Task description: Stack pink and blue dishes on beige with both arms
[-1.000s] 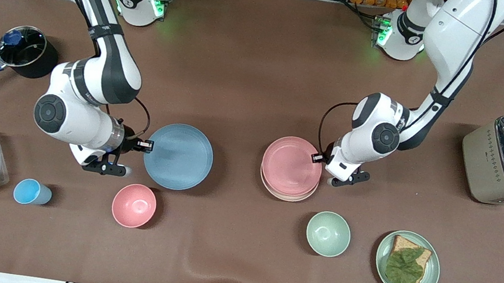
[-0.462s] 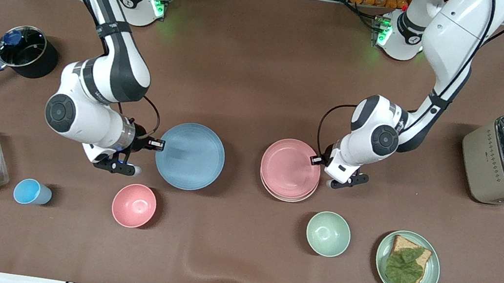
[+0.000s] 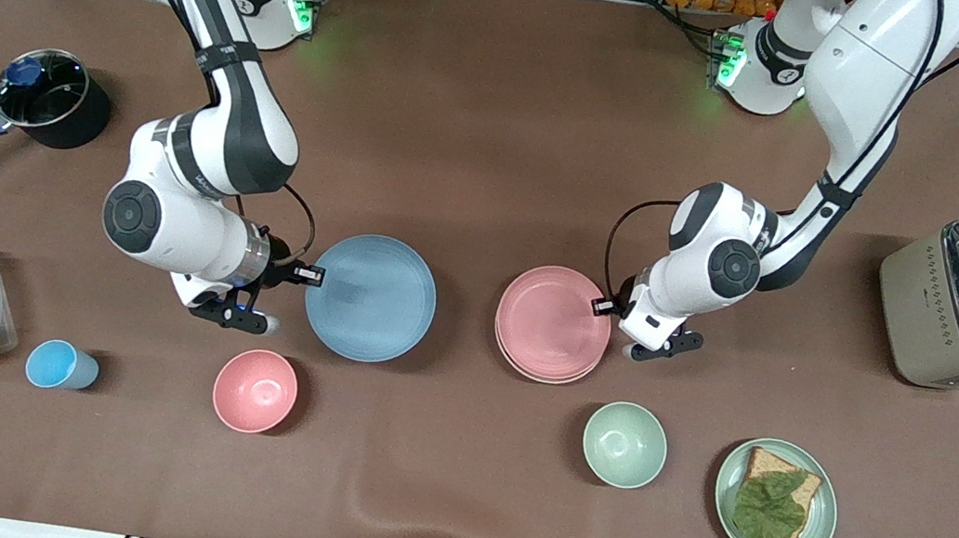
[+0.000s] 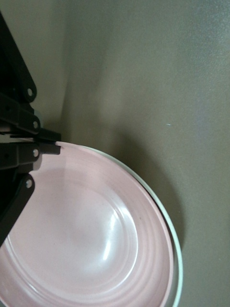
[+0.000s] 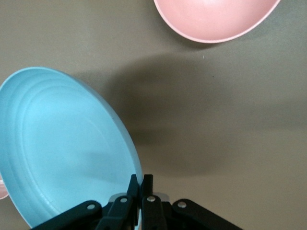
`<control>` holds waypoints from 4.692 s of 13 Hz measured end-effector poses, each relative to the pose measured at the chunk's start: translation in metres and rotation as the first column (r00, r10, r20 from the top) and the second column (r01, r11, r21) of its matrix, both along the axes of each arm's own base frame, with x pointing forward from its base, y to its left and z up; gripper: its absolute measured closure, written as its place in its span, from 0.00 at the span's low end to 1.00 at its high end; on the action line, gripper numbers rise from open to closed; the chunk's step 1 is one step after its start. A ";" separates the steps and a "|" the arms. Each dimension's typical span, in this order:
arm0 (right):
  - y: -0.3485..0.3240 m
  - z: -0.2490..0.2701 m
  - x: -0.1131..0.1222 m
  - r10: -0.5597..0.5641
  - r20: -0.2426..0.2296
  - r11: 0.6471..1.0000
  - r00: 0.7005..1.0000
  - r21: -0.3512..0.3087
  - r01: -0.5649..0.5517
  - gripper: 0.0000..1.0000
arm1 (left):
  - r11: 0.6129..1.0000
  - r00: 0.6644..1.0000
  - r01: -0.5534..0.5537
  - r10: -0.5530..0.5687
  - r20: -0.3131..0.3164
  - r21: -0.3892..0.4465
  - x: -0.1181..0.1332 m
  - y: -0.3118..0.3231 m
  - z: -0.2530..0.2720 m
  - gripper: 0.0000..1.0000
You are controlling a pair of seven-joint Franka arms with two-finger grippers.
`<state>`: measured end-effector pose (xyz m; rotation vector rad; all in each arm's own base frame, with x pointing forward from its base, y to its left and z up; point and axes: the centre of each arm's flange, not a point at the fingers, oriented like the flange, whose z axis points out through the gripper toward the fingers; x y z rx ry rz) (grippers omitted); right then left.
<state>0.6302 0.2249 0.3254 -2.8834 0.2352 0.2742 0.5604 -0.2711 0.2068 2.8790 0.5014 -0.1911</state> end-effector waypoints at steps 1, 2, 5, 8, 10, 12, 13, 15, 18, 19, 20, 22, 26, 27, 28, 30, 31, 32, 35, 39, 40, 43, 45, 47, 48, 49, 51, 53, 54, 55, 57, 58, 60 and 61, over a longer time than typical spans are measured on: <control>0.000 -0.001 0.000 -0.004 -0.002 1.000 1.000 0.004 0.004 0.95 | 1.000 1.000 -0.001 0.001 0.000 0.000 0.000 0.001 0.000 0.96; 0.001 -0.001 0.000 -0.008 -0.004 1.000 1.000 0.006 0.008 0.95 | 1.000 1.000 -0.002 0.002 -0.001 0.001 0.000 0.001 -0.001 0.90; 0.003 -0.001 0.001 -0.016 -0.006 1.000 1.000 0.005 0.016 0.95 | 1.000 1.000 -0.017 0.017 -0.010 0.004 0.000 0.002 -0.005 0.73; 0.005 -0.001 0.000 -0.026 -0.010 1.000 1.000 0.004 0.026 0.95 | 0.997 0.997 -0.078 0.078 0.019 -0.003 0.010 0.001 0.018 0.39; 0.016 -0.002 -0.004 -0.047 -0.022 0.999 0.999 -0.002 0.046 0.95 | 0.998 0.995 -0.066 0.064 0.074 0.015 0.021 0.010 0.058 0.19; 0.040 -0.005 -0.013 -0.089 -0.043 0.996 0.995 0.001 0.089 0.95 | 0.993 0.991 0.010 -0.026 0.133 0.120 0.029 0.022 0.105 0.00; 0.056 -0.006 -0.018 -0.104 -0.050 0.995 0.993 0.006 0.105 0.95 | 0.984 0.988 0.036 -0.061 0.140 0.174 0.033 0.027 0.131 0.00; 0.089 -0.011 -0.031 -0.099 -0.048 0.995 0.994 0.005 0.099 0.95 | 0.966 0.983 0.086 -0.121 0.136 0.244 0.045 0.045 0.188 0.00; 0.141 -0.017 -0.039 -0.093 0.017 0.995 0.995 0.031 0.093 0.95 | 0.941 0.963 0.185 -0.231 0.141 0.284 0.058 0.107 0.268 0.00; 0.149 -0.025 -0.037 -0.104 0.042 0.994 0.994 0.043 0.102 0.95 | 0.934 0.958 0.194 -0.246 0.147 0.299 0.057 0.136 0.292 0.00; 0.154 -0.034 -0.034 -0.111 0.059 0.993 0.992 0.051 0.108 0.95 | 0.930 0.957 0.192 -0.248 0.150 0.314 0.053 0.163 0.314 0.00; 0.180 -0.041 -0.036 -0.124 0.083 0.990 0.989 0.074 0.118 0.95 | 0.928 0.960 0.156 -0.223 0.167 0.340 0.040 0.205 0.354 0.00; 0.212 -0.037 -0.044 -0.147 0.086 0.986 0.985 0.091 0.139 0.95 | 0.932 0.976 0.089 -0.152 0.157 0.351 0.019 0.270 0.391 0.00; 0.212 -0.040 -0.043 -0.150 0.088 0.986 0.985 0.091 0.142 0.95 | 0.932 0.979 0.090 -0.146 0.139 0.351 0.014 0.274 0.396 0.00; 0.214 -0.043 -0.043 -0.154 0.099 0.985 0.983 0.099 0.145 0.95 | 0.931 0.981 0.091 -0.145 0.128 0.353 0.010 0.276 0.402 0.00; 0.223 -0.048 -0.045 -0.157 0.124 0.983 0.980 0.115 0.143 0.95 | 0.926 0.977 0.122 -0.175 0.120 0.356 0.006 0.274 0.408 0.00; 0.230 -0.050 -0.048 -0.155 0.138 0.983 0.978 0.124 0.138 0.95 | 0.927 0.977 0.129 -0.181 0.116 0.353 0.006 0.275 0.408 0.00; 0.238 -0.052 -0.052 -0.152 0.155 0.982 0.976 0.135 0.132 0.95 | 0.932 0.976 0.136 -0.184 0.115 0.336 0.007 0.274 0.406 0.00; 0.254 -0.069 -0.063 -0.141 0.171 0.983 0.975 0.141 0.117 0.95 | 0.939 0.971 0.169 -0.210 0.110 0.298 0.009 0.254 0.399 0.00; 0.256 -0.085 -0.063 -0.147 0.180 0.982 0.973 0.142 0.122 0.95 | 0.945 0.971 0.176 -0.213 0.112 0.277 0.010 0.272 0.399 0.00; 0.257 -0.088 -0.063 -0.150 0.186 0.982 0.971 0.146 0.123 0.95 | 0.945 0.971 0.175 -0.213 0.112 0.276 0.010 0.276 0.399 0.00; 0.264 -0.094 -0.065 -0.149 0.199 0.981 0.969 0.154 0.120 0.95 | 0.941 0.967 0.199 -0.234 0.102 0.273 0.007 0.266 0.400 0.00; 0.265 -0.096 -0.065 -0.149 0.199 0.981 0.969 0.155 0.119 0.95 | 0.933 0.958 0.236 -0.270 0.098 0.271 0.004 0.243 0.401 0.00; 0.267 -0.097 -0.065 -0.147 0.199 0.981 0.969 0.156 0.117 0.88 | 0.924 0.945 0.266 -0.306 0.117 0.275 0.006 0.222 0.402 0.00; 0.267 -0.096 -0.065 -0.148 0.201 0.981 0.968 0.157 0.117 0.80 | 0.923 0.940 0.266 -0.312 0.136 0.279 0.009 0.219 0.403 0.00; 0.268 -0.095 -0.064 -0.150 0.205 0.980 0.967 0.161 0.117 0.68 | 0.924 0.940 0.261 -0.309 0.144 0.281 0.011 0.220 0.401 0.00; 0.269 -0.088 -0.061 -0.154 0.215 0.978 0.964 0.171 0.118 0.44 | 0.925 0.942 0.257 -0.305 0.142 0.281 0.015 0.226 0.397 0.00; 0.262 -0.077 -0.051 -0.160 0.217 0.978 0.963 0.168 0.125 0.21 | 0.924 0.942 0.261 -0.308 0.136 0.280 0.015 0.226 0.394 0.00; 0.249 -0.067 -0.041 -0.152 0.202 0.981 0.968 0.150 0.123 0.12 | 0.923 0.942 0.263 -0.309 0.134 0.280 0.015 0.226 0.393 0.00; 0.229 -0.054 -0.028 -0.124 0.191 0.986 0.974 0.131 0.100 0.01 | 0.923 0.942 0.263 -0.308 0.132 0.280 0.015 0.227 0.392 0.00; 0.167 -0.025 0.005 -0.035 0.177 0.995 0.984 0.100 0.017 0.00 | 0.926 0.945 0.255 -0.300 0.131 0.279 0.013 0.234 0.393 0.00; 0.128 -0.012 0.020 0.009 0.163 0.996 0.987 0.087 -0.024 0.00 | 0.926 0.946 0.252 -0.297 0.132 0.280 0.011 0.238 0.394 0.00; 0.049 0.007 0.042 0.091 0.127 0.995 0.988 0.021 -0.095 0.00 | 0.927 0.946 0.250 -0.295 0.134 0.280 0.006 0.241 0.398 0.00; 0.009 0.017 0.049 0.132 0.109 0.991 0.985 -0.025 -0.130 0.00 | 0.927 0.946 0.249 -0.295 0.136 0.280 0.005 0.241 0.400 0.00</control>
